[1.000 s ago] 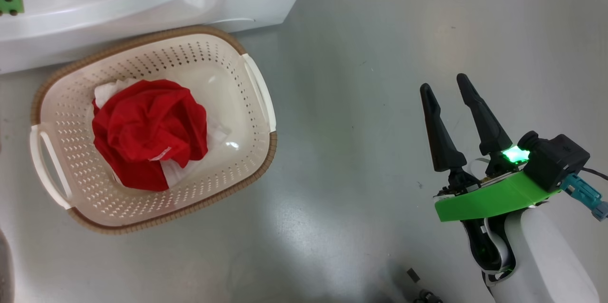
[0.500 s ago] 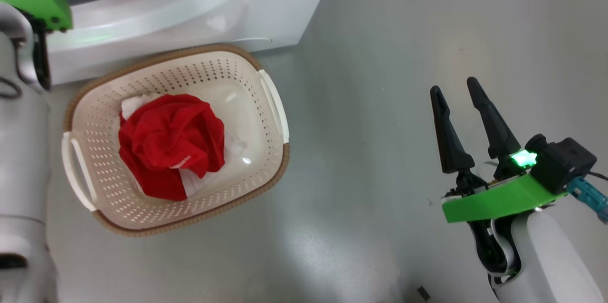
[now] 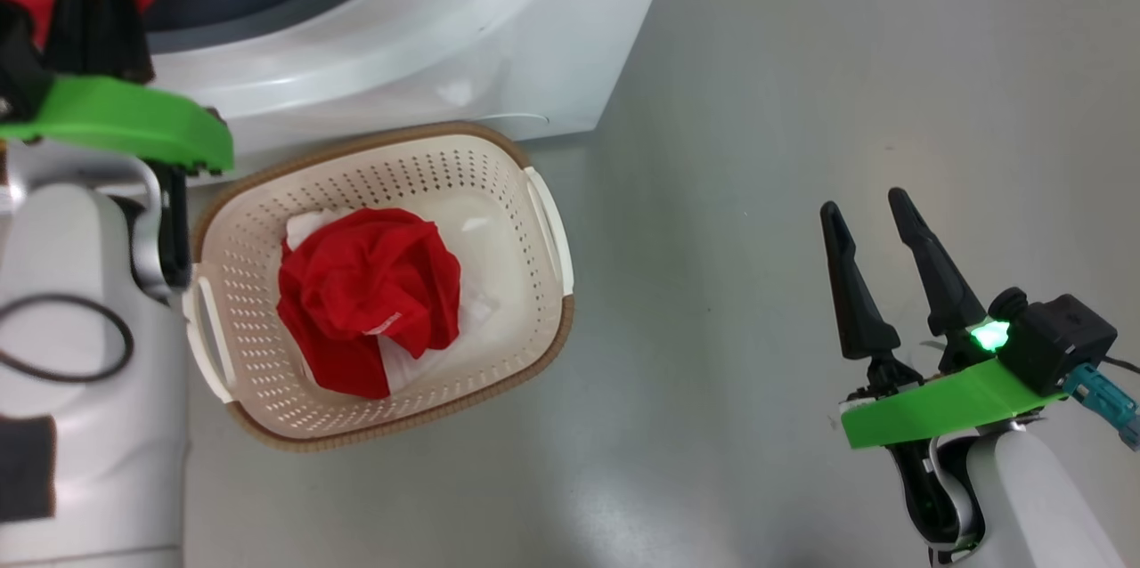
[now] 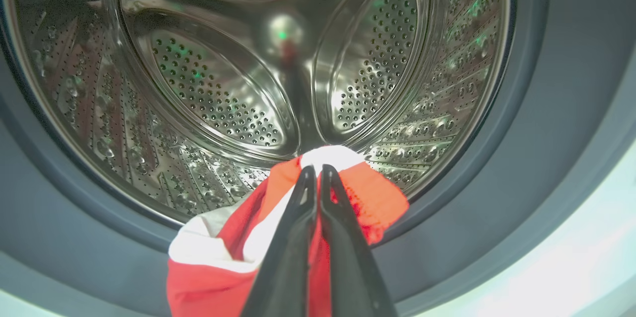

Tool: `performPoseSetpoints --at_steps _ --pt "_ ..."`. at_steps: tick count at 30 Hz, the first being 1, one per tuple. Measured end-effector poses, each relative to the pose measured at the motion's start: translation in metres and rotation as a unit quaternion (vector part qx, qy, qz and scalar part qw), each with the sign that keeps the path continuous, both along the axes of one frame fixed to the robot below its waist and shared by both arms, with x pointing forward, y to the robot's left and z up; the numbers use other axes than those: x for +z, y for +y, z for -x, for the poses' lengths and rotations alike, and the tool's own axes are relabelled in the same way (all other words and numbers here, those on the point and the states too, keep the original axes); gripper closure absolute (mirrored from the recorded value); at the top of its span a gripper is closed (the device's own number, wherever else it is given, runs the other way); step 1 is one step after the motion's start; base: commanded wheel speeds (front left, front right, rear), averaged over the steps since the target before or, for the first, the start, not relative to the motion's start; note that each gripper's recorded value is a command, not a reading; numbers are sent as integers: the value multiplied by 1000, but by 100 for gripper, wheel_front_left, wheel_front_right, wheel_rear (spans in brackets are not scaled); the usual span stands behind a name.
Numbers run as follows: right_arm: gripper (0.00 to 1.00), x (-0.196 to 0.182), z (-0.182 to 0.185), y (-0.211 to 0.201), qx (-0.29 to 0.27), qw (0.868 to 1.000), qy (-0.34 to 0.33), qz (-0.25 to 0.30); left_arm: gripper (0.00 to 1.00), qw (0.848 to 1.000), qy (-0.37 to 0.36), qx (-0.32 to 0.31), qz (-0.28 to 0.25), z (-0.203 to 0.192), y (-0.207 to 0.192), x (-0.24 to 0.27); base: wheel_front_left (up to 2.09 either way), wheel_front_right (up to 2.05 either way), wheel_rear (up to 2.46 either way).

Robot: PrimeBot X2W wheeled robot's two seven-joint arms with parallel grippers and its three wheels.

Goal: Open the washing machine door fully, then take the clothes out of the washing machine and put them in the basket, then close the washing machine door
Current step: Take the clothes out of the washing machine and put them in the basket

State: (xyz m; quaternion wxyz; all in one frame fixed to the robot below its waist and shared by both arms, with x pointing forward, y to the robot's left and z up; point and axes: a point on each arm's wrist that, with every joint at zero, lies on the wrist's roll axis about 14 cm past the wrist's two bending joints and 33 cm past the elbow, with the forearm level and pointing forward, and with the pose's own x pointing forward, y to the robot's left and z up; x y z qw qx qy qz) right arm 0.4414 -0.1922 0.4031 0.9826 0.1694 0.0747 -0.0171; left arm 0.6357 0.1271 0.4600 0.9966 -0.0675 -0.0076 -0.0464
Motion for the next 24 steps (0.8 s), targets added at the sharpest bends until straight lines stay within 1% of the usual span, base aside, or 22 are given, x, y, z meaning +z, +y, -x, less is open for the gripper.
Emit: performPoseSetpoints --at_steps 8,16,24 --pt "0 10 3 3 4 1000 -12 2 100 998 -47 11 28 30 8 31 0 0 0" --pt "0 15 12 5 7 1000 -13 9 100 996 -84 14 30 61 16 56 0 0 0" --pt "0 21 11 10 13 1000 -22 7 100 988 -146 19 51 84 21 97 0 0 0"
